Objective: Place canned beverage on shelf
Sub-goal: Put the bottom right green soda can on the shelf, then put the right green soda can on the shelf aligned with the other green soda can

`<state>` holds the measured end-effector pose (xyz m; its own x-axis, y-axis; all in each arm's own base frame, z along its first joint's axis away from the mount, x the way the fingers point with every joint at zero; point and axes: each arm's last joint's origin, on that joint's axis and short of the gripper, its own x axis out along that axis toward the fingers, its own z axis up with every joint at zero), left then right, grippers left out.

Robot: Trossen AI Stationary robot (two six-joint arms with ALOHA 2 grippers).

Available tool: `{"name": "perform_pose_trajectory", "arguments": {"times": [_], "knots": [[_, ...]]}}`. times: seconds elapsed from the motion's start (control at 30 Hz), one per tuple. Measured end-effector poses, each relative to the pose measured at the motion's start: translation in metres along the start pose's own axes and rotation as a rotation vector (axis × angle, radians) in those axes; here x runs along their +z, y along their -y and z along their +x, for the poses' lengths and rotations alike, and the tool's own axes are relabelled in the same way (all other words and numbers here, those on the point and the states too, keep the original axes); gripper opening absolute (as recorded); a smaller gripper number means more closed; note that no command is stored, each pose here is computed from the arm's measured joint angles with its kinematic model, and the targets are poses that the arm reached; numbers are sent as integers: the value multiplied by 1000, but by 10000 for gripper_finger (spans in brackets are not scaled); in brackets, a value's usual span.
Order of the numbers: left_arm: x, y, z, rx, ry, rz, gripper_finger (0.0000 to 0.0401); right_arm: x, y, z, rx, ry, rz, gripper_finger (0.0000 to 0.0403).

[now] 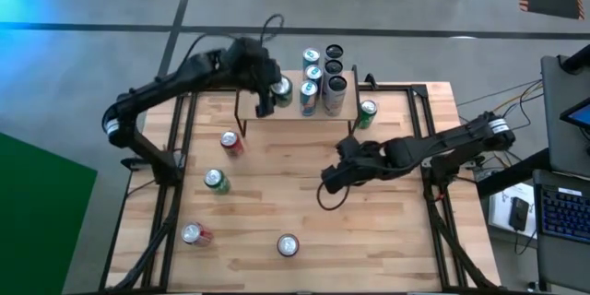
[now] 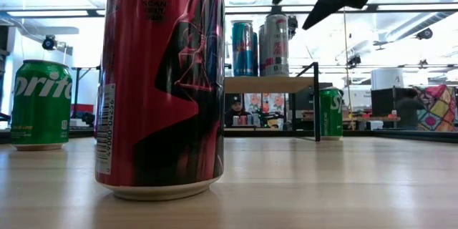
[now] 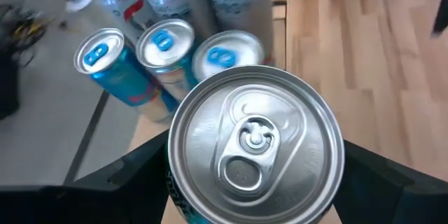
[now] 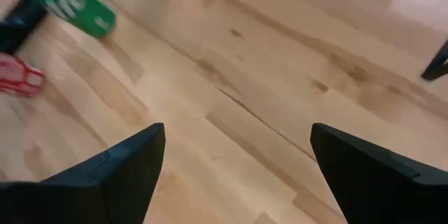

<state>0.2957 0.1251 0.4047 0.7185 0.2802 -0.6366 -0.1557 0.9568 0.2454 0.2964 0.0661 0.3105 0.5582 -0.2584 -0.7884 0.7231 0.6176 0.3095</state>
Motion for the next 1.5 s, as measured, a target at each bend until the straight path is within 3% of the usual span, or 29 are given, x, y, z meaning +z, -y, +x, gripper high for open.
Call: {"name": "perform_pose_trajectory", "arguments": {"times": [0.13,0.47,0.7,0.87,1.0,1.23,1.5], "knots": [[-12,-36,18,-66,39,83,294,3,4,-14,23,25,29,340],[-50,-101,69,-74,-11,77,295,-6,30,-54,-37,8,126,327],[-64,-117,81,-112,-3,63,295,-6,58,-82,-94,-6,213,327],[-65,-118,84,-116,0,33,305,-1,67,-91,-113,117,218,327],[-66,-120,86,-105,-7,-10,337,3,70,-93,-140,213,170,327],[-52,-127,75,-36,22,-15,394,11,90,-92,-262,125,203,327],[-9,-135,21,25,105,-39,389,31,137,-87,-439,-4,100,327]]}}
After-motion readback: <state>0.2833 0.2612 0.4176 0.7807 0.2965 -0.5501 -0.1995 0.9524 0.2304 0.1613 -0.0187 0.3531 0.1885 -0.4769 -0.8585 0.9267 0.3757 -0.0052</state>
